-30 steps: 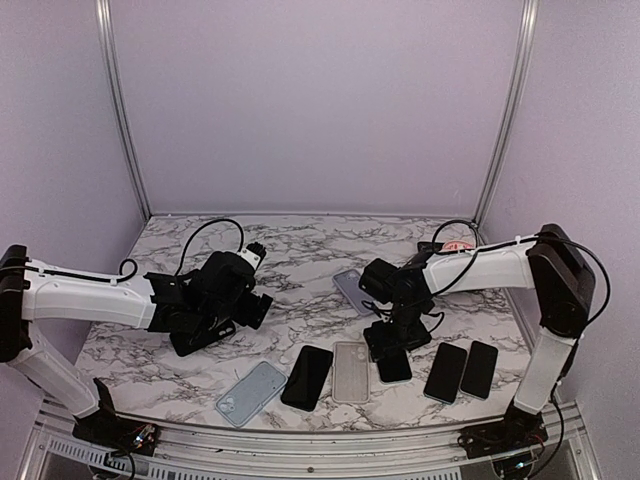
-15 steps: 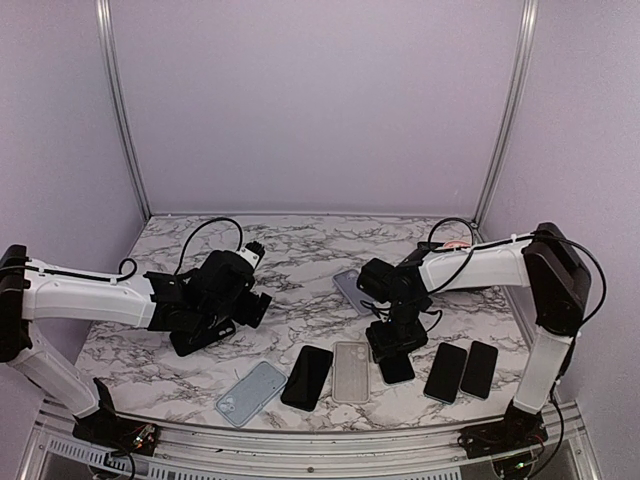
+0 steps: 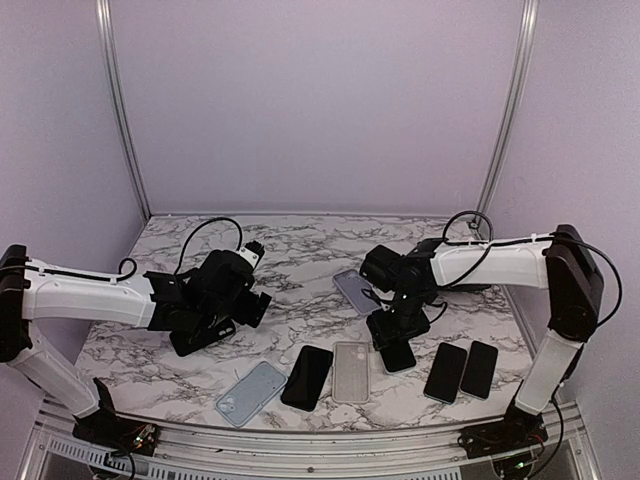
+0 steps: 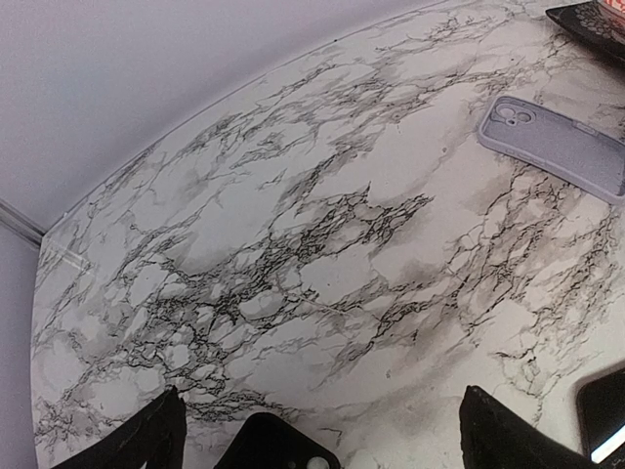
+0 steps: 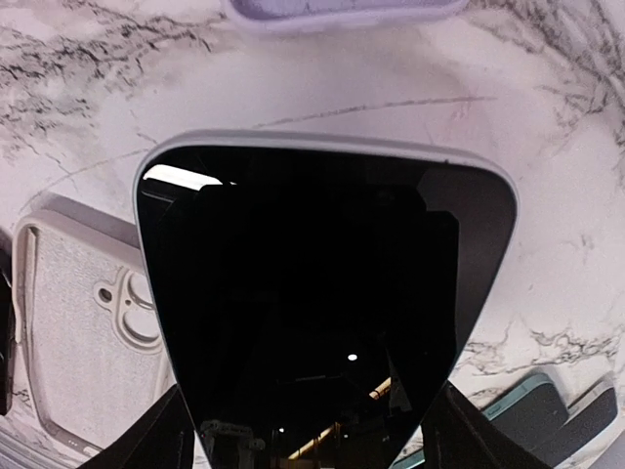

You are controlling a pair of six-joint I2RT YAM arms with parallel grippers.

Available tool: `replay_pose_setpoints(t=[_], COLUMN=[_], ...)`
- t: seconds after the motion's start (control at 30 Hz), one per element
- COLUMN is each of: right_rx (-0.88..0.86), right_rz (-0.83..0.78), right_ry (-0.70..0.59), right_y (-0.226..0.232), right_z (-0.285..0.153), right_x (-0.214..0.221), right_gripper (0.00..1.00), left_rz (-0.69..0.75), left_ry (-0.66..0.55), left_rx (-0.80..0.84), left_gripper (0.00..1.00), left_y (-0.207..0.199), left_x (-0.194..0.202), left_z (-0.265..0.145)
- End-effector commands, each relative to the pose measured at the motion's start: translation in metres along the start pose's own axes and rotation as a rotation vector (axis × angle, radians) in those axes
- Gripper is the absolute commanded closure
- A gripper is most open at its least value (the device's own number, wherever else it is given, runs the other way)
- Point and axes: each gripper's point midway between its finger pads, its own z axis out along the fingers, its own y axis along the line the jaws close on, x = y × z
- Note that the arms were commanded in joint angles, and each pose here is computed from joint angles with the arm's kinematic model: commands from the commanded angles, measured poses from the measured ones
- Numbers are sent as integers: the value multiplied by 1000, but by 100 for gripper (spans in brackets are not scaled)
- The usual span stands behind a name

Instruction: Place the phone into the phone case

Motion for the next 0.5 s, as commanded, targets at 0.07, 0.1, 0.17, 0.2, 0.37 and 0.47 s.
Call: replay_pose_setpoints(t=[0.07,0.1,0.17,0.2,0.37,0.47], right_rx=[26,15,-4,-9,-4,21], right_rz=[-108,-124,-172,-191,-248,-231], right_ry=[-333,-390,-504,-561,-753,-774], right_y=[-3,-2,0,1,-1,-5], right_z=[-56,-65,-82,-89,-102,-89], right_x=[-80,-97,-132,-149,-207,-226], right_gripper=[49,49,50,50,50,53], left_rz=[-24,-28,-36,-43,-101,-103], left_ry=[-2,-1,2,5,16,28], left_rx=[-3,-2,4,8,48,52], left_gripper=[2,2,2,2,2,2], left_y=[2,2,0,-1,-10,-14], left_x=[-2,-3,-4,-4,-6,-6], left_z=[2,3,4,5,8,12])
